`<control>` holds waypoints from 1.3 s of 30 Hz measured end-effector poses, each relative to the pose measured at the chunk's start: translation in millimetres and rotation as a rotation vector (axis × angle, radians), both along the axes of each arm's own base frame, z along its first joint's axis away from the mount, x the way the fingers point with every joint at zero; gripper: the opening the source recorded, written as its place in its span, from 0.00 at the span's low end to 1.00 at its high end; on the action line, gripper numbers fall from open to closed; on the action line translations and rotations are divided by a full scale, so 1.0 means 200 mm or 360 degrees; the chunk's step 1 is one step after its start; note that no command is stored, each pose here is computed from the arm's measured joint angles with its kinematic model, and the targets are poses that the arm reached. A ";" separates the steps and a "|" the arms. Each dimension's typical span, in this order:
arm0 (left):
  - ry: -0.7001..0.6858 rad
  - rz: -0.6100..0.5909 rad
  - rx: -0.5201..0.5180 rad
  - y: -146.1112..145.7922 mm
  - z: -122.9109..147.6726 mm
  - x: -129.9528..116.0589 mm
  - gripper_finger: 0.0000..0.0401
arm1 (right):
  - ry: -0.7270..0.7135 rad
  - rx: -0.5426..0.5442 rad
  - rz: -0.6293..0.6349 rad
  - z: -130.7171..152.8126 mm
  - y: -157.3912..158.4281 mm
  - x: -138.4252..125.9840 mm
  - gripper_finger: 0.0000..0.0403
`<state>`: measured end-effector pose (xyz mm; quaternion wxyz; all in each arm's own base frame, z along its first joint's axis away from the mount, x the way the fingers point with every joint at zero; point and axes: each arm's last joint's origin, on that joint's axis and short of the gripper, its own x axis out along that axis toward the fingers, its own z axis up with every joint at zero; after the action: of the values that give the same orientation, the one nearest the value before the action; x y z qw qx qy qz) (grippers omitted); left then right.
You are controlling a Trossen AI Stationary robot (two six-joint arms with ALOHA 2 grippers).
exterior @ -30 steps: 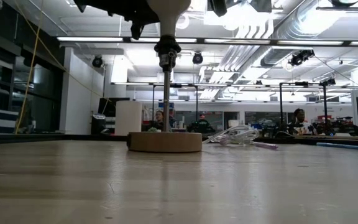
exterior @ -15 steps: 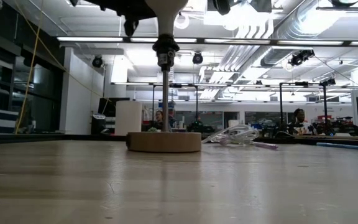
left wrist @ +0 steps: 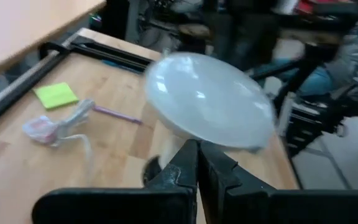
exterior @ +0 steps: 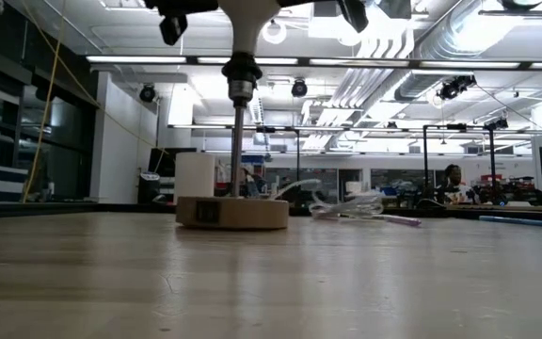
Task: Screw lightbulb
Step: Remove the lightbulb from the lamp
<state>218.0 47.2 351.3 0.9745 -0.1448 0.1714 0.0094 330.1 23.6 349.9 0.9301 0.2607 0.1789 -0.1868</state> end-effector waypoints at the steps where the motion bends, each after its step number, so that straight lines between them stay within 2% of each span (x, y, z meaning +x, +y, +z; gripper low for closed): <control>1: -0.0001 -0.0017 -0.0008 -0.01 0.01 -0.01 0.00 | 0.0007 -0.0009 -0.0007 0.00 -0.01 -0.01 0.00; 8: 0.0033 -0.0050 -0.0020 -0.09 0.03 -0.10 0.00 | 0.0086 -0.0055 -0.0028 0.04 -0.07 -0.08 0.00; 13: 0.0138 0.0214 0.0089 -0.10 0.03 -0.17 0.00 | 0.0105 -0.0029 0.0057 0.07 -0.07 -0.13 0.00; 16: 0.0142 0.0426 0.0175 -0.07 0.03 -0.17 0.00 | 0.0133 0.0023 0.0200 0.06 -0.02 -0.14 0.00; 19: 0.0097 0.0500 0.0263 -0.04 0.03 -0.13 0.00 | 0.0153 0.0048 0.0315 0.04 0.04 -0.12 0.00; 22: 0.0033 0.0465 0.0268 0.01 0.02 -0.06 0.00 | 0.0120 0.0049 0.0376 0.02 0.10 -0.08 0.00; 30: -0.0060 0.0322 0.0203 0.09 -0.05 0.15 0.00 | -0.0181 0.0008 0.0453 0.01 0.15 0.08 0.00; 34: -0.0115 0.0210 0.0129 0.09 -0.07 0.20 0.00 | -0.0206 0.0007 0.0428 0.00 0.14 0.10 0.00; 39: -0.0113 0.0166 0.0066 0.06 -0.06 0.19 0.00 | -0.0200 -0.0042 0.0369 0.01 0.13 0.09 0.00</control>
<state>256.7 59.6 338.9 0.9809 -0.1337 0.1287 0.0584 348.1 49.1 351.4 0.9582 0.2373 0.1467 -0.0637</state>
